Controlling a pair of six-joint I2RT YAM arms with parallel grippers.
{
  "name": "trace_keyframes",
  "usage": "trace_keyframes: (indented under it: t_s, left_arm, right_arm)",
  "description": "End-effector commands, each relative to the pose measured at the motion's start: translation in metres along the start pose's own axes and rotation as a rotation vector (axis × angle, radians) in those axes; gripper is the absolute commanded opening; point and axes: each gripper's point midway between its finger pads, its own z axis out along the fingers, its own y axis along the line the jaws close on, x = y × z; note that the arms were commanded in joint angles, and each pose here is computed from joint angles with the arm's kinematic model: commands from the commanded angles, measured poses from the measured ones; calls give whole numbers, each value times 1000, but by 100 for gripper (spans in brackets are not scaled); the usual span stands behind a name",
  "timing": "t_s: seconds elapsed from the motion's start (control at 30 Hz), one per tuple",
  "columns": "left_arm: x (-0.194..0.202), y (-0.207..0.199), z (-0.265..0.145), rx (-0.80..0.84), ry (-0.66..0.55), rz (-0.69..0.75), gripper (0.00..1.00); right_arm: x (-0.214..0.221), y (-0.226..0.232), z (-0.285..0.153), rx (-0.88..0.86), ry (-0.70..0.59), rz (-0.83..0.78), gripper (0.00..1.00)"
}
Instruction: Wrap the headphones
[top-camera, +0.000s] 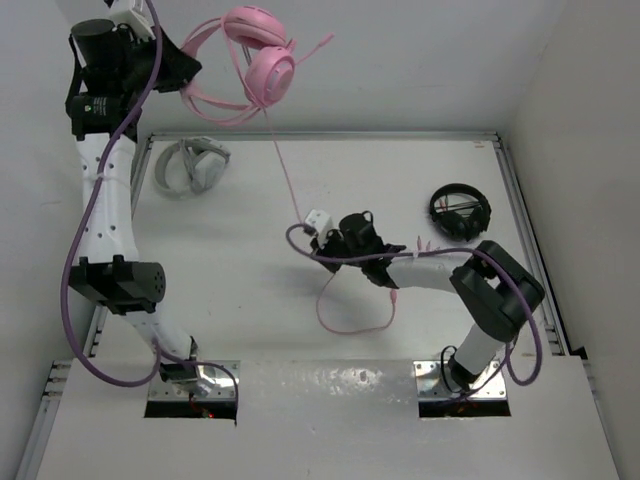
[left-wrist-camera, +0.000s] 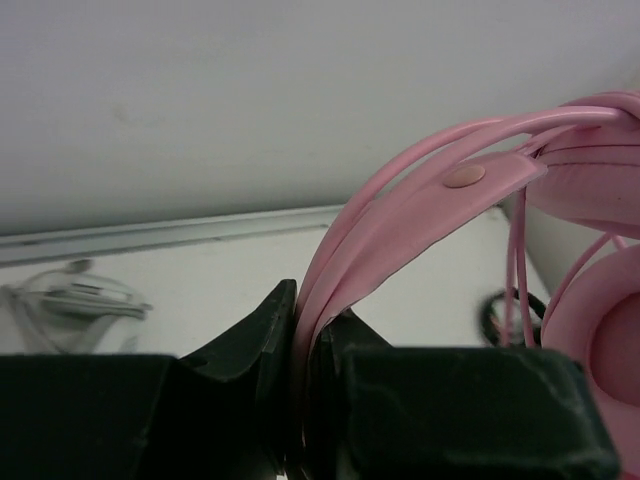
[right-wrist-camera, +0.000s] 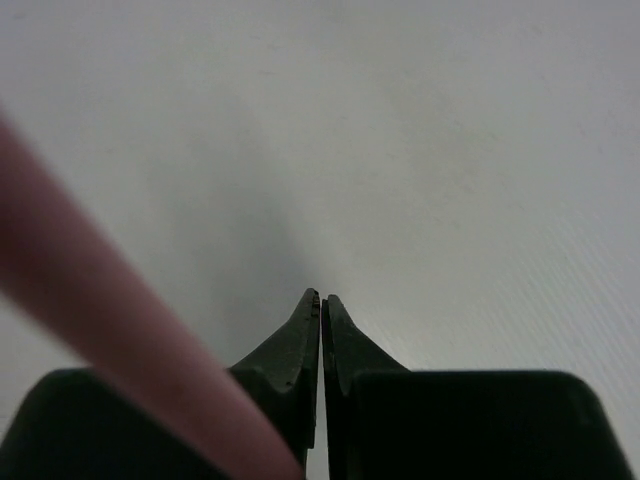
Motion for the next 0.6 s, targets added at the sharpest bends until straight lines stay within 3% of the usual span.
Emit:
trace_keyframes:
  t_s: [0.0, 0.13, 0.3, 0.4, 0.57]
  left_arm:
    - [-56, 53, 11, -245, -275, 91, 0]
    - [-35, 121, 31, -486, -253, 244, 0]
    - [21, 150, 52, -634, -115, 510, 0]
    - [73, 116, 56, -530, -12, 714, 0]
    - [168, 34, 35, -253, 166, 975, 0]
  right_arm:
    - [-16, 45, -20, -93, 115, -247, 0]
    - [-77, 76, -53, -124, 24, -375, 0]
    - [-175, 72, -129, 9, -279, -461, 0]
    - [-224, 38, -174, 245, -423, -486, 0]
    - [-276, -12, -218, 549, -485, -533, 0]
